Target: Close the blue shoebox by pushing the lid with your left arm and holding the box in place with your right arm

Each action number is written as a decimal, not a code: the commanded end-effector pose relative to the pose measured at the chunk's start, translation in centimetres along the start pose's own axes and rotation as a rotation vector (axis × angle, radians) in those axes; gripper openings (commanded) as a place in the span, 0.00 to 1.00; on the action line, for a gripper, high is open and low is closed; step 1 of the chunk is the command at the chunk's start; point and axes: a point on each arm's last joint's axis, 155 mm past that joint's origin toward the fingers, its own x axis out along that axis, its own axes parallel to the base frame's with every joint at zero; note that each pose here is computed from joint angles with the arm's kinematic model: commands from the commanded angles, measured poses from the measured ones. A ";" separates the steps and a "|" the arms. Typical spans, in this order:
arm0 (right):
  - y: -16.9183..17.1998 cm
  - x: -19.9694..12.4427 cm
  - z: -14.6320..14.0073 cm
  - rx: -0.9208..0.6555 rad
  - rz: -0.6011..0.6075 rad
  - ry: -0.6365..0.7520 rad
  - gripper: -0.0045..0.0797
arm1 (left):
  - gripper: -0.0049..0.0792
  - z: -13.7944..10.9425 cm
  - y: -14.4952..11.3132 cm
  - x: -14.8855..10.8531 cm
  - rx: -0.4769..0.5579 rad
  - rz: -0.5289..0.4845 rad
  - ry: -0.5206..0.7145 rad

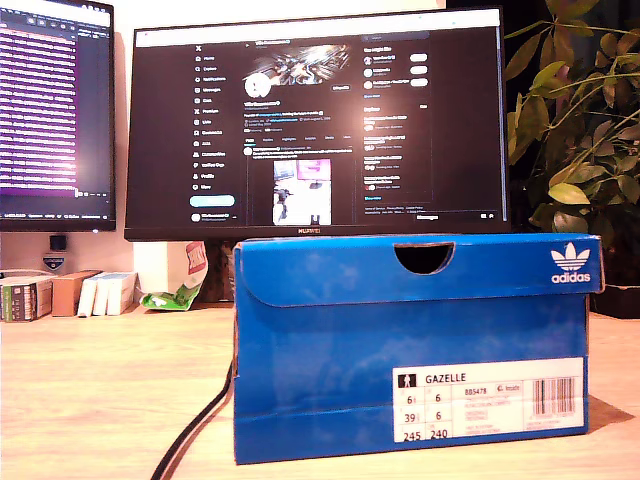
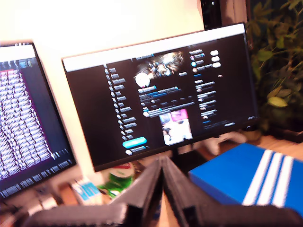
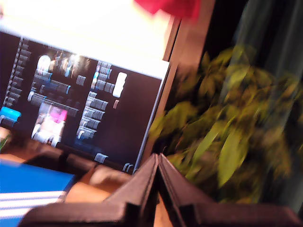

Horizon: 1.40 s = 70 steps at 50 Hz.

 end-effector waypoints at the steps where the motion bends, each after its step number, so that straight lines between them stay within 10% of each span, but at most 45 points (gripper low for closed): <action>1: 0.6 0.1 -0.2 0.063 0.029 -0.006 0.04 | 0.04 -1.2 -0.2 0.1 -0.055 -0.011 0.034; 29: 3.8 4.2 -7.3 0.383 0.070 0.056 0.04 | 0.04 -5.6 -0.2 3.5 -0.254 -0.025 0.038; 70: 8.8 5.6 -19.3 0.242 0.157 0.224 0.04 | 0.04 -19.3 -0.9 6.5 -0.223 -0.012 0.209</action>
